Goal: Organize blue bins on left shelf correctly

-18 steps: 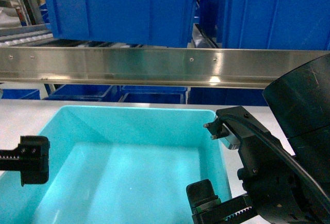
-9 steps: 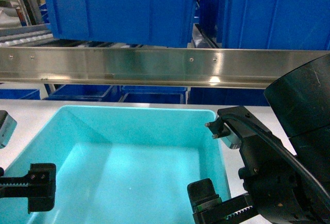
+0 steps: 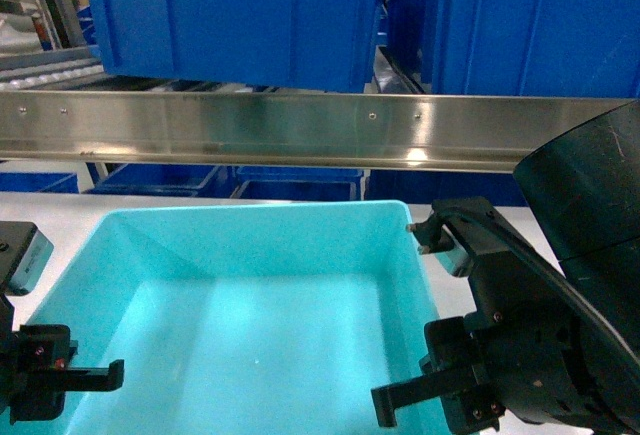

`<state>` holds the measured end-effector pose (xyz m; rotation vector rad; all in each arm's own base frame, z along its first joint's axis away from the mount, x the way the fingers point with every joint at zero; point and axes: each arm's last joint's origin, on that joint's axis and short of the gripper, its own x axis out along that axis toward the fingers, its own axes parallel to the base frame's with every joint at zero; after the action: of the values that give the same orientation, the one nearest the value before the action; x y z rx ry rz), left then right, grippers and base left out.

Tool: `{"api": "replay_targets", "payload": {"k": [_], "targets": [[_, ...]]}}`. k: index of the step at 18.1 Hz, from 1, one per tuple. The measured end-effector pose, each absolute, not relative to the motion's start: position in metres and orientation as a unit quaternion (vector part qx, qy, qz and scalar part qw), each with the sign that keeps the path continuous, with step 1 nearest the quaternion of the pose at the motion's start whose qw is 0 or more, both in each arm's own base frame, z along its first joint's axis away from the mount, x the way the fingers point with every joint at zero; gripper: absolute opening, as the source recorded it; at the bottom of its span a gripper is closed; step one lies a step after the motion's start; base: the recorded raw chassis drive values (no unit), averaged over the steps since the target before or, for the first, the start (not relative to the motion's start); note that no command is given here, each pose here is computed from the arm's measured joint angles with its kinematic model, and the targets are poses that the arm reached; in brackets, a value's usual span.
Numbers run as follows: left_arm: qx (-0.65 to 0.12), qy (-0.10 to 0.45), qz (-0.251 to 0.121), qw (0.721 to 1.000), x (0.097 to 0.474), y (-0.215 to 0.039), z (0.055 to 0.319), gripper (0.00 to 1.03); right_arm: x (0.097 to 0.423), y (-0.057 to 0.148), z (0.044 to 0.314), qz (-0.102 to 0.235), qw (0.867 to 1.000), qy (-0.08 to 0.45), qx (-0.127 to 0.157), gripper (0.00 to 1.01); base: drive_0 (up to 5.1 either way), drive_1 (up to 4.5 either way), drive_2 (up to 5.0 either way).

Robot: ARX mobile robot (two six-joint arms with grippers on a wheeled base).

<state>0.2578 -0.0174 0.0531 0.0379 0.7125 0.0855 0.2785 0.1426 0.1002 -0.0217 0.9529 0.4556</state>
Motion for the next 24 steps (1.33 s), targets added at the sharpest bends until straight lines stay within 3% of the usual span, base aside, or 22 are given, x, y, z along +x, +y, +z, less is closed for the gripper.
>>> {"api": "replay_targets", "payload": {"k": [2, 10, 13, 16, 24], "targets": [[-0.007, 0.345, 0.048, 0.937, 0.258, -0.018, 0.054, 0.06, 0.279, 0.142, 0.101, 0.197, 0.867, 0.458, 0.011, 0.04, 0.0, 0.0, 0.0], [-0.018, 0.34, 0.049, 0.939, 0.25, -0.019, 0.065, 0.05, 0.276, 0.139, 0.107, 0.189, 0.868, 0.458, 0.017, 0.03, 0.0, 0.0, 0.0], [-0.023, 0.278, 0.04, 0.96, 0.248, -0.023, 0.105, 0.05, 0.269, 0.135, 0.149, 0.201, 0.894, 0.399, 0.029, 0.03, 0.0, 0.0, 0.0], [-0.023, 0.245, 0.036, 0.968, 0.248, -0.027, 0.119, 0.05, 0.261, 0.131, 0.164, 0.211, 0.913, 0.348, 0.038, 0.03, 0.0, 0.0, 0.0], [-0.021, 0.251, 0.036, 0.967, 0.247, -0.027, 0.117, 0.05, 0.259, 0.13, 0.163, 0.209, 0.912, 0.352, 0.036, 0.03, 0.0, 0.0, 0.0]]}}
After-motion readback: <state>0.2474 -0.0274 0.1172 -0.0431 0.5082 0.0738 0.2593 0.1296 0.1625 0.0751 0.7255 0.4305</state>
